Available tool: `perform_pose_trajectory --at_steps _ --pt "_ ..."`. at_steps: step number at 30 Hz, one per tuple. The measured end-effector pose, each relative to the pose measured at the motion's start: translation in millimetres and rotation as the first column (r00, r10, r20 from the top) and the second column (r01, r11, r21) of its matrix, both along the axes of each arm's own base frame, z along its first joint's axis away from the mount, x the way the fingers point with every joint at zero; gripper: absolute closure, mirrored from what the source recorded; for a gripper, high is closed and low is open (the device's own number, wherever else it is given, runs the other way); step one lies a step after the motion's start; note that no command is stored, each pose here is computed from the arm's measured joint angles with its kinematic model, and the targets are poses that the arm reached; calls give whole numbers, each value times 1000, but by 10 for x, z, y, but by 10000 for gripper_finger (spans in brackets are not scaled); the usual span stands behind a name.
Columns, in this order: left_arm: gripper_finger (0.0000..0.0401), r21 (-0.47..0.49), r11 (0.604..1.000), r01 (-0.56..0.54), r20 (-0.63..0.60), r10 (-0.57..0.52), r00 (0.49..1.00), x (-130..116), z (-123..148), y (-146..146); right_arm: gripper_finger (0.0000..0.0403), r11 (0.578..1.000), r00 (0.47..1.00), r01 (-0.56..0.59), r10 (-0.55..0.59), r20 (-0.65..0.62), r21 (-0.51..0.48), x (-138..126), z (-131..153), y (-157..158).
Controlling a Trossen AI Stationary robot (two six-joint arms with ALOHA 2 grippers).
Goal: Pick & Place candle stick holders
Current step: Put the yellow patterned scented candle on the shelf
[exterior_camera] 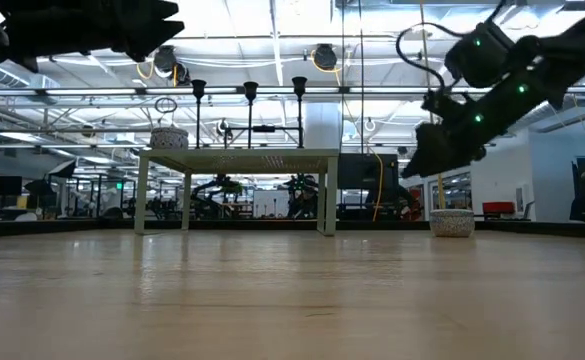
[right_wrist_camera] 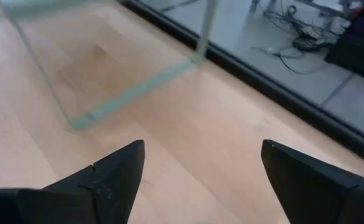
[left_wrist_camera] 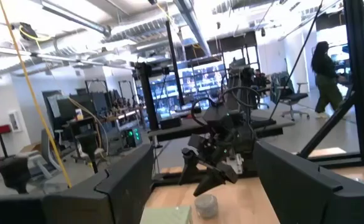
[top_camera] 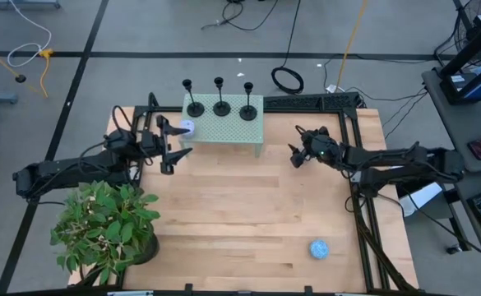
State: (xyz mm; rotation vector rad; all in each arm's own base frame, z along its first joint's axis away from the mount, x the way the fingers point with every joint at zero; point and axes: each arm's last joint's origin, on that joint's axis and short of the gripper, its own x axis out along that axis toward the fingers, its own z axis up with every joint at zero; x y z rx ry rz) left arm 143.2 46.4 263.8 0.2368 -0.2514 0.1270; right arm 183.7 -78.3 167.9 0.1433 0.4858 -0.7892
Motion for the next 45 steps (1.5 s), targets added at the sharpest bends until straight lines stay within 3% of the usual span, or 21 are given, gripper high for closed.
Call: perform_pose_trajectory --at_steps 4,8,20,33,41,45 --pt "122 -16 1000 1 -39 -1 999 9 -39 3 67 998 999 44 -42 -33 41 -119 -167 -26" --pt "127 -35 999 1 -71 -4 997 16 -72 6 56 993 1000 17 -15 -25 121 -214 -334 18" --pt "131 -52 999 8 -61 -11 998 20 -66 7 49 992 997 -5 -6 82 128 -484 -646 105" --pt "137 -52 999 10 -17 -11 1000 10 -23 5 50 991 994 6 -21 106 135 -422 -720 76" --pt "148 -52 999 10 -15 -11 1000 10 -21 4 51 990 999 10 -17 45 144 -383 -881 55" --pt "143 -55 998 11 -16 -11 1000 10 -22 4 74 991 1000 14 -17 22 134 -279 -913 6"
